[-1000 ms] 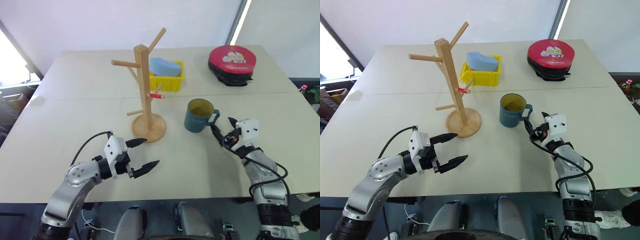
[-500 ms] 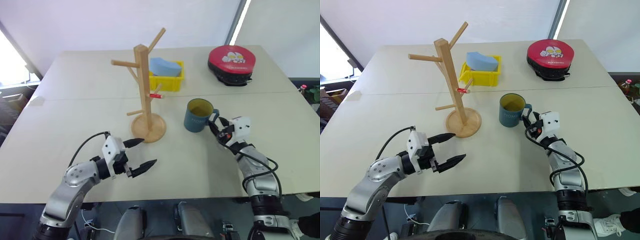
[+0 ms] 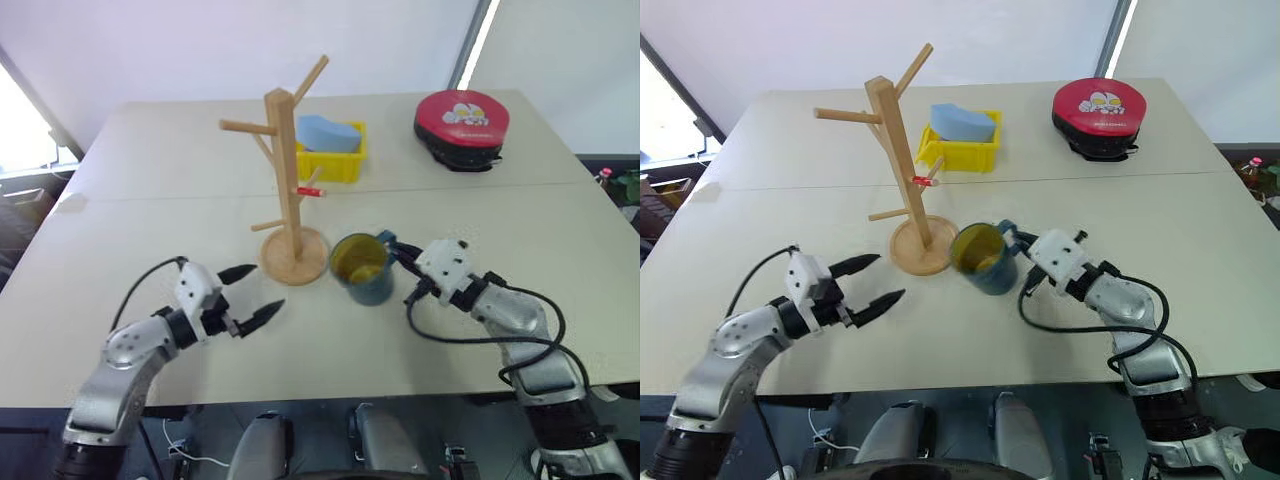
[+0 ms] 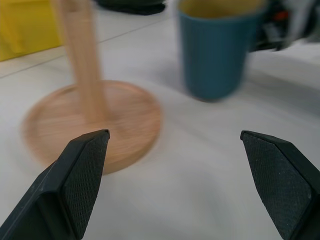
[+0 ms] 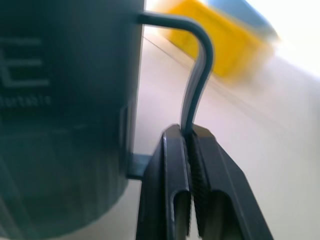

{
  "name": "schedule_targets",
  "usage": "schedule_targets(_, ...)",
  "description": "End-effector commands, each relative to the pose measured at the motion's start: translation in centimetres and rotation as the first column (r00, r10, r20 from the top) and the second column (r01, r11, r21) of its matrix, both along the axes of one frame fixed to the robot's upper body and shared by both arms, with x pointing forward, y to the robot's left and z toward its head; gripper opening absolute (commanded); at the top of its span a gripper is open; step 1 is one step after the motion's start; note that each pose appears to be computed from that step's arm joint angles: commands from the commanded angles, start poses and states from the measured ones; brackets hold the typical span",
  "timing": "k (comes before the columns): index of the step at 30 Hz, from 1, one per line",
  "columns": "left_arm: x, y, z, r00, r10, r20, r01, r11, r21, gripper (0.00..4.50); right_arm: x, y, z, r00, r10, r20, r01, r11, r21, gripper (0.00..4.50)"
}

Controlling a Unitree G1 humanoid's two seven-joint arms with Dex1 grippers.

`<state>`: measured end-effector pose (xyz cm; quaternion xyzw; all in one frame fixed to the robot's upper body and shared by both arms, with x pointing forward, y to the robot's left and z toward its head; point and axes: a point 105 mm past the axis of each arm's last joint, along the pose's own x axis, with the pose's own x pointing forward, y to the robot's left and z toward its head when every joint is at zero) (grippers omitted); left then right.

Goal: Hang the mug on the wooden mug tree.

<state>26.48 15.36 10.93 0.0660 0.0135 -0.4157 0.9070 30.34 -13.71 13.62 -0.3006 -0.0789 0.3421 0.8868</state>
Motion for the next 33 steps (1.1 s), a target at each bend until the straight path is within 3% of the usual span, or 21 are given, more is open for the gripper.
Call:
schedule_targets(1,0.6,1.2,0.9,0.999,0.012,0.053,-0.014,1.0,0.026,4.5,-1.4,3.1,4.6,0.984,0.096,0.148,-0.091,0.995,-0.043,0.02)
schedule_targets(4,0.9,1.4,0.9,0.998,0.008,0.057,-0.009,0.999,0.032,4.5,-2.0,4.4,6.6,0.976,0.117,0.186,-0.112,0.993,-0.039,0.02)
schedule_targets(17,0.9,0.8,1.9,0.996,-0.055,0.065,0.057,0.998,-0.025,4.5,-1.6,5.5,9.7,0.966,0.108,0.236,-0.089,0.992,-0.087,0.02)
schedule_targets(33,0.4,1.6,9.0,0.981,-0.135,0.14,0.144,0.988,-0.057,4.5,-0.3,7.0,10.9,0.954,0.16,0.252,-0.127,0.982,-0.142,0.02)
